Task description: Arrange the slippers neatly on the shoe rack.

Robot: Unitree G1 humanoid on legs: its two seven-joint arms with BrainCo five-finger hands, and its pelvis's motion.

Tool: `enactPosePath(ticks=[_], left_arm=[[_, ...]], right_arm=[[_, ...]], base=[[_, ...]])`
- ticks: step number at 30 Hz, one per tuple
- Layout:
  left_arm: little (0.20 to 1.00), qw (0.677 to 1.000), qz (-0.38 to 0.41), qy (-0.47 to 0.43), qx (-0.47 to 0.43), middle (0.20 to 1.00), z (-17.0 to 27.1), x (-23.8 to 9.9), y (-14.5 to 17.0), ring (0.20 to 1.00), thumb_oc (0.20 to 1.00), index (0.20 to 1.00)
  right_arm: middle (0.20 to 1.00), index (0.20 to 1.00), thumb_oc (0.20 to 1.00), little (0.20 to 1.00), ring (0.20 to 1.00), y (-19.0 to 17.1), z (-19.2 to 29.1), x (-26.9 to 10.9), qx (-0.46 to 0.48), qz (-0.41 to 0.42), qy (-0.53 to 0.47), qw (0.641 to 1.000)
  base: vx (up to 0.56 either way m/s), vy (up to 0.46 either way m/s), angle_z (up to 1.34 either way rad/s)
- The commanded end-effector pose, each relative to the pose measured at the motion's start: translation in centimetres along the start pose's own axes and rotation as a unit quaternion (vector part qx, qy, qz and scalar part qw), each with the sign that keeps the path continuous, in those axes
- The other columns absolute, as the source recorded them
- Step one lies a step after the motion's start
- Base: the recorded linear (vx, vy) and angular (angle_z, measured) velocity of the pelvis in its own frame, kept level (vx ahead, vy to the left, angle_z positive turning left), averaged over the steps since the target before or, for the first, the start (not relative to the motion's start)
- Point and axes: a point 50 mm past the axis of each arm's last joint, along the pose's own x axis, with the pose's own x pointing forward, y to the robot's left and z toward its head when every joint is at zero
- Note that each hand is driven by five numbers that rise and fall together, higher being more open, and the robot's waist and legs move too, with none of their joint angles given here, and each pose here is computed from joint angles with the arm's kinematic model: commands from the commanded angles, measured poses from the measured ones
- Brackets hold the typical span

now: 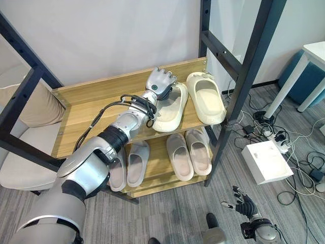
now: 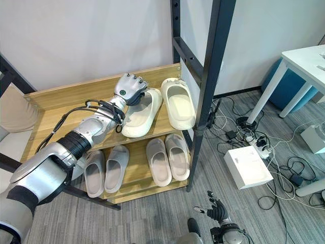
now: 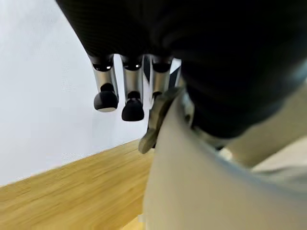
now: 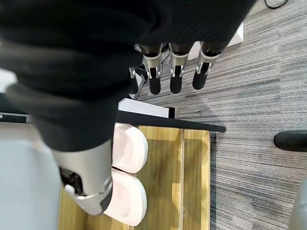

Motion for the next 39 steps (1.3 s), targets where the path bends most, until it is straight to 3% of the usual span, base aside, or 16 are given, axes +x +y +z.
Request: enactPosePath(ticks=[1, 4, 5, 14, 19, 21, 23, 24, 26, 27, 30, 31, 33, 39], left_arm=[[0.2, 0.996, 0.015, 0.084, 0.037, 0.2, -4.1, 2.1, 2.6, 0.2, 0.2, 0.2], [0.2, 0.995, 0.011, 0.092, 0.029, 0.2, -4.2, 2.1, 2.6, 0.2, 0.2, 0.2], [1.0, 0.995, 0.013, 0.095, 0.021, 1.0, -4.3, 2.1, 2.6, 1.0, 1.0, 1.0], [1.0, 0.992, 0.098, 0.038, -0.068, 1.0, -2.7, 1.2, 5.6, 1.0, 1.0, 1.0], [1.0, 0.988, 0.122, 0.06, -0.07, 1.0, -4.8, -0.8, 5.9, 1.0, 1.0, 1.0], [1.0, 0.982, 0.143, 0.072, -0.101, 1.0, -5.5, -2.0, 6.0, 1.0, 1.0, 1.0], [1.0, 0.963, 0.168, 0.089, -0.193, 1.0, -5.8, -3.7, 5.5, 1.0, 1.0, 1.0], [1.0, 0.919, 0.179, 0.115, -0.333, 1.0, -5.4, -5.5, 4.1, 1.0, 1.0, 1.0], [1.0, 0.775, 0.136, 0.136, -0.603, 1.0, -2.7, -7.6, 0.7, 1.0, 1.0, 1.0], [1.0, 0.711, 0.12, 0.137, -0.68, 1.0, -1.9, -8.0, -0.2, 1.0, 1.0, 1.0], [1.0, 0.603, 0.077, 0.115, -0.786, 1.0, 0.0, -8.2, -0.8, 1.0, 1.0, 1.0], [1.0, 0.603, 0.076, 0.115, -0.786, 1.0, 0.0, -8.2, -0.8, 1.0, 1.0, 1.0], [1.0, 0.565, 0.027, 0.092, -0.819, 1.0, 0.8, -8.3, -0.8, 1.0, 1.0, 1.0], [1.0, 0.541, -0.047, 0.028, -0.839, 1.0, 2.4, -8.0, 0.8, 1.0, 1.0, 1.0]], right_arm=[[1.0, 1.0, 1.0, 1.0, 1.0, -0.7, 2.0, 0.3, 0.024, -0.014, -0.052, 0.998], [1.0, 1.0, 1.0, 1.0, 1.0, -0.6, 2.0, 0.3, 0.026, -0.012, -0.051, 0.998], [1.0, 1.0, 1.0, 1.0, 1.0, -0.6, 2.1, 0.3, 0.028, -0.01, -0.053, 0.998], [1.0, 1.0, 1.0, 1.0, 1.0, 0.4, 1.9, 0.6, 0.057, -0.012, -0.042, 0.997], [1.0, 1.0, 1.0, 1.0, 1.0, 1.1, 2.1, 0.7, 0.067, 0.0, -0.045, 0.997], [1.0, 1.0, 1.0, 1.0, 1.0, 1.3, 2.0, 0.7, 0.07, 0.002, -0.043, 0.997], [1.0, 1.0, 1.0, 1.0, 1.0, 1.7, 1.8, 0.6, 0.081, 0.003, -0.038, 0.996], [1.0, 1.0, 1.0, 1.0, 1.0, 2.2, 1.6, 0.6, 0.086, 0.007, -0.031, 0.996], [1.0, 1.0, 1.0, 1.0, 1.0, 2.5, 1.5, 0.6, 0.091, 0.012, -0.02, 0.996], [1.0, 1.0, 1.0, 1.0, 1.0, 2.4, 1.6, 0.7, 0.091, 0.012, -0.019, 0.996], [1.0, 1.0, 1.0, 1.0, 1.0, 2.4, 2.1, 0.8, 0.093, 0.018, -0.022, 0.995], [1.0, 1.0, 1.0, 1.0, 1.0, 2.4, 2.1, 0.8, 0.093, 0.018, -0.022, 0.995], [1.0, 1.0, 1.0, 1.0, 1.0, 2.4, 2.3, 0.8, 0.086, 0.031, -0.022, 0.996], [1.0, 1.0, 1.0, 1.0, 1.0, 3.0, 1.6, 0.4, 0.071, 0.059, -0.007, 0.996]], base=[[0.0, -0.019, -0.06], [0.0, -0.009, -0.02], [0.0, 0.0, 0.0], [0.0, -0.003, 0.07], [0.0, -0.018, 0.17], [-0.01, -0.009, 0.06], [-0.01, -0.006, 0.14], [-0.01, 0.003, 0.2], [0.0, 0.016, 0.07], [0.0, 0.015, 0.16], [0.0, 0.009, 0.21], [0.0, 0.003, 0.1], [0.0, 0.0, 0.02], [0.0, 0.0, 0.0]])
